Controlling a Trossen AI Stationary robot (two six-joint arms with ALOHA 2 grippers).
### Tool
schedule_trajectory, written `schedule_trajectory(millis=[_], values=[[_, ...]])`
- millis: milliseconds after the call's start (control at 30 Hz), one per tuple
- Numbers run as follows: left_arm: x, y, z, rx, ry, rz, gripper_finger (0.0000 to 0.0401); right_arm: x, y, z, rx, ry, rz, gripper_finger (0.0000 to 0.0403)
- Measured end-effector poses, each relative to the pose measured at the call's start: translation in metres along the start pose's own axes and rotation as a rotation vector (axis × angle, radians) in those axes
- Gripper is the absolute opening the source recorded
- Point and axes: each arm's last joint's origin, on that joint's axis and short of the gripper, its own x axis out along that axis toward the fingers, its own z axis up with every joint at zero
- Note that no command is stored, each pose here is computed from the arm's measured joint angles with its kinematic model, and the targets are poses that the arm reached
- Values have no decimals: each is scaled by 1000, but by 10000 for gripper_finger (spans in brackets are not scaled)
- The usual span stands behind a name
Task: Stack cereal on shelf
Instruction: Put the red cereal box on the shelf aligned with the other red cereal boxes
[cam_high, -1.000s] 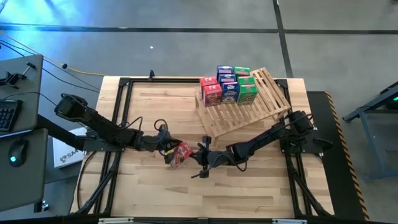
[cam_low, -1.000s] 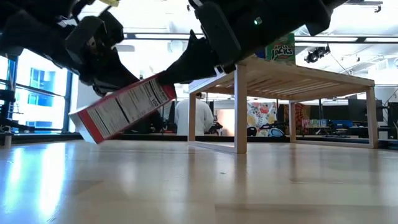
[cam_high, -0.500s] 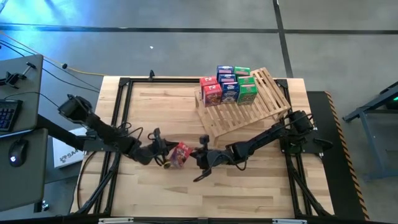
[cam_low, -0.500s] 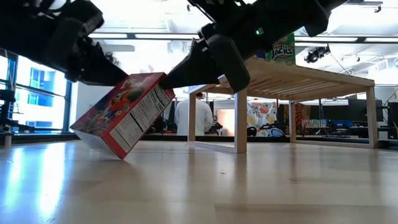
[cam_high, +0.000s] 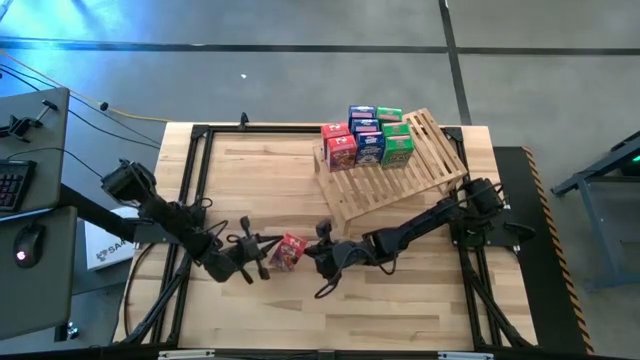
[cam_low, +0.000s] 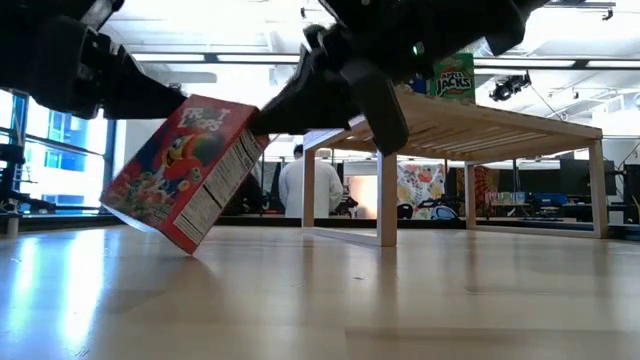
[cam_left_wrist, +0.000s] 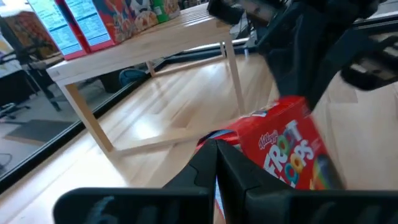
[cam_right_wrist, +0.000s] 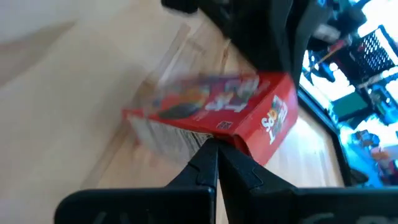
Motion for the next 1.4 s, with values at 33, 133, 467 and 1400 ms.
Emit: schedule_trajectory(millis=[33, 133, 467, 1400], values=[[-1, -1, -1, 4, 0, 5, 1, 0, 0, 3, -12, -5, 1, 0], [-3, -4, -5, 26, 1, 20, 0, -1, -2, 14, -44, -17, 4, 0], [-13, -18, -23, 89, -6, 53, 0, -3, -3, 21, -125, 34, 40, 0], [-32, -62, -22, 237, -47, -6, 0, -28, 38, 44, 34, 72, 135, 156]])
